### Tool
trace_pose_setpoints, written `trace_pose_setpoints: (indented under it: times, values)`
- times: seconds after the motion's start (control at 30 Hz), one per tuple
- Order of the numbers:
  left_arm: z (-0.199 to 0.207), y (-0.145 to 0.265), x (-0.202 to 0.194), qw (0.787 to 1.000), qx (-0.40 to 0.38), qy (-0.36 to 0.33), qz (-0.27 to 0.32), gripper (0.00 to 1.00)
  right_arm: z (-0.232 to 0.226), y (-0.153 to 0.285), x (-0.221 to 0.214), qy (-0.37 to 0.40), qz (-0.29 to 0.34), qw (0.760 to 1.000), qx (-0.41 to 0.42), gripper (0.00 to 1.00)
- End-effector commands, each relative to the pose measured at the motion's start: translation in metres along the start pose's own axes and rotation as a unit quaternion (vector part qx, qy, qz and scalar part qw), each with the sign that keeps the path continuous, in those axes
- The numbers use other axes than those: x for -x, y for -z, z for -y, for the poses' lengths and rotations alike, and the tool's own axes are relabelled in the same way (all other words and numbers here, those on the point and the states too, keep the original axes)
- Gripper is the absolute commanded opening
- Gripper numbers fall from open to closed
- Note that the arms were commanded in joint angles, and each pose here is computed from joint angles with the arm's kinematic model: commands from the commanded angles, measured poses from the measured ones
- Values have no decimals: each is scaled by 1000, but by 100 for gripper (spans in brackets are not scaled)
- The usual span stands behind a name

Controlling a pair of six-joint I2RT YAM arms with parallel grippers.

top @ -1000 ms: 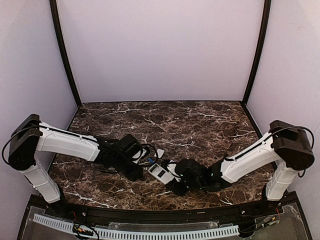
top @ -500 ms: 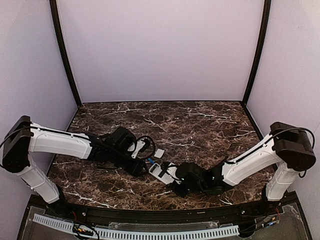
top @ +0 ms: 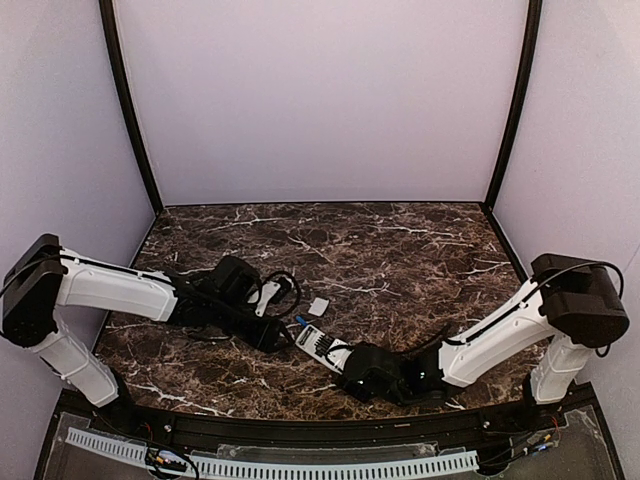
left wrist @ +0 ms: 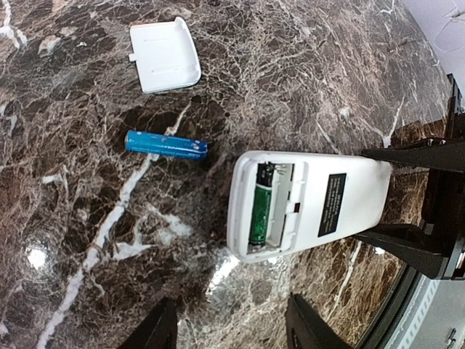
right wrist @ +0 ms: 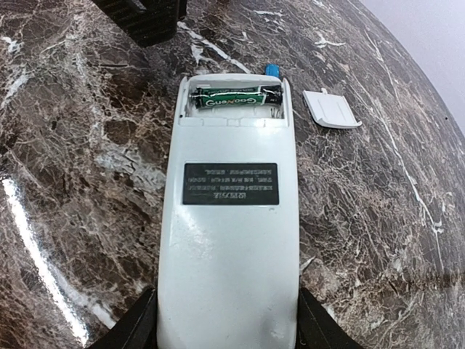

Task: Load the batteries into the remote control
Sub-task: Adjust the battery in the battery compartment.

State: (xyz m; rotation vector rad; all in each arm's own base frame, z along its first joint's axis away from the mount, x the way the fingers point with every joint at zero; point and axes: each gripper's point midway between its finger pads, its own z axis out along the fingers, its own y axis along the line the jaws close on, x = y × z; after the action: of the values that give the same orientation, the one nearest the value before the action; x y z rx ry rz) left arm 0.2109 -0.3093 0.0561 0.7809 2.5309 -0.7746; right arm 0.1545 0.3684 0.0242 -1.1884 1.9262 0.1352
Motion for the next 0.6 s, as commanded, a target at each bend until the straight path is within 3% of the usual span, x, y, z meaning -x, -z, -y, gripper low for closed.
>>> trace_pose_setpoints:
  times: [0.0,0.3,0.57]
  values:
    - [8,8,4,999,-29,4,20,53,-4,-3,-62,91,-92,992,-9,0]
    - [12,6,12,998,-46,-11,42,61,-9,-2,-63,103,-87,991,-3,0]
    - [1,-7,16,998,4,-44,38,58,-17,-1,-61,99,-85,991,16,0]
